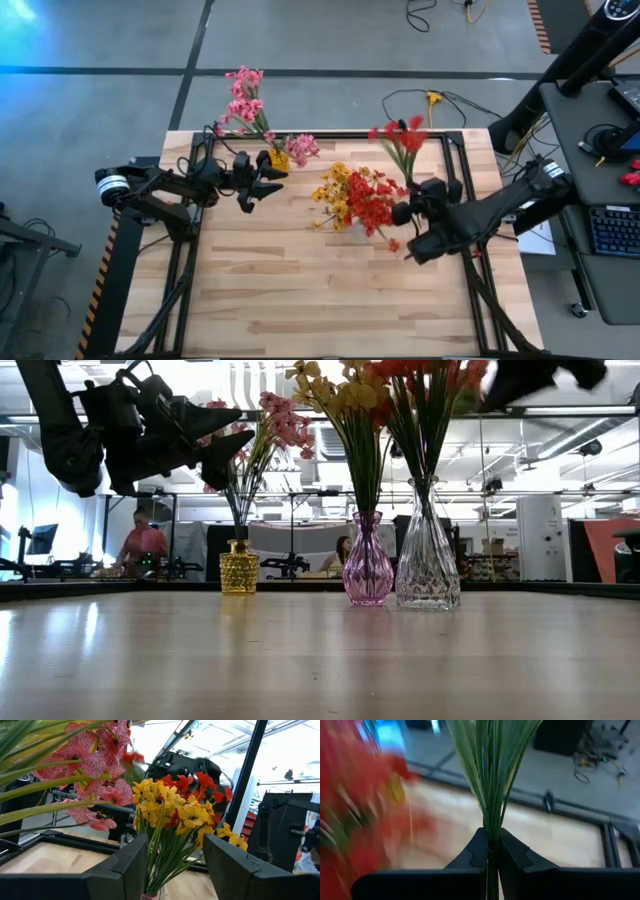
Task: Sort flowers into vase by color
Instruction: Put the red flowers into the transparent vase
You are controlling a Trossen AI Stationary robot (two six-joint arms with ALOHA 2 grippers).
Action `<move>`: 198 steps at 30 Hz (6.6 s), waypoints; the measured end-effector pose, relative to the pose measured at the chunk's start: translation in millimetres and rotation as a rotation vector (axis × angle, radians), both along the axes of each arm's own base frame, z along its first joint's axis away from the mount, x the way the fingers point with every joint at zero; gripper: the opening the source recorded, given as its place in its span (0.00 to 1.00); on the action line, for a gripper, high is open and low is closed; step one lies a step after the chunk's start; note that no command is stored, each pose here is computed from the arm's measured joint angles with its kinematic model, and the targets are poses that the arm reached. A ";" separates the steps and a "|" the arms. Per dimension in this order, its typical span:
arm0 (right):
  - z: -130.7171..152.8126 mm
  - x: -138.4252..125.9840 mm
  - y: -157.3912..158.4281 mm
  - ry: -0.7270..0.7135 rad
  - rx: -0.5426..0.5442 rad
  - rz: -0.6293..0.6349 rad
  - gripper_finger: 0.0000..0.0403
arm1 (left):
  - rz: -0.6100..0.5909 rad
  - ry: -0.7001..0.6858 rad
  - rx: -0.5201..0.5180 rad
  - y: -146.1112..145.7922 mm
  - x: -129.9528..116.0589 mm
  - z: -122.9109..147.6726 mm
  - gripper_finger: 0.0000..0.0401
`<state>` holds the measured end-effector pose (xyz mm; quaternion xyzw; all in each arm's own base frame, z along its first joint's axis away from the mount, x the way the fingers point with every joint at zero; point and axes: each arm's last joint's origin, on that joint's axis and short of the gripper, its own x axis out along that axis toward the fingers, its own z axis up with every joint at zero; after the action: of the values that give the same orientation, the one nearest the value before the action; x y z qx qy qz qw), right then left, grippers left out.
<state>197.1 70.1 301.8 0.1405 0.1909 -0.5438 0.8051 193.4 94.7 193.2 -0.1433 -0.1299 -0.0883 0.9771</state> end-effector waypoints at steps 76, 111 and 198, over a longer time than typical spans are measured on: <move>-26.8 104.5 139.8 -0.353 -0.632 0.532 0.03 | -0.037 0.019 -0.049 -1.8 0.8 -1.1 0.43; 3.0 64.0 153.9 -0.587 -0.496 1.094 0.03 | -0.088 -0.021 0.231 -208.7 24.6 38.0 0.38; 7.5 127.7 218.3 -0.137 -0.310 0.847 0.56 | 0.013 0.284 0.385 -282.9 116.0 51.2 0.00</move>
<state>324.8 288.4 309.3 -0.0364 0.0944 -0.1781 0.9788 309.4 -188.2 244.4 0.0355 0.0271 -0.0842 0.9954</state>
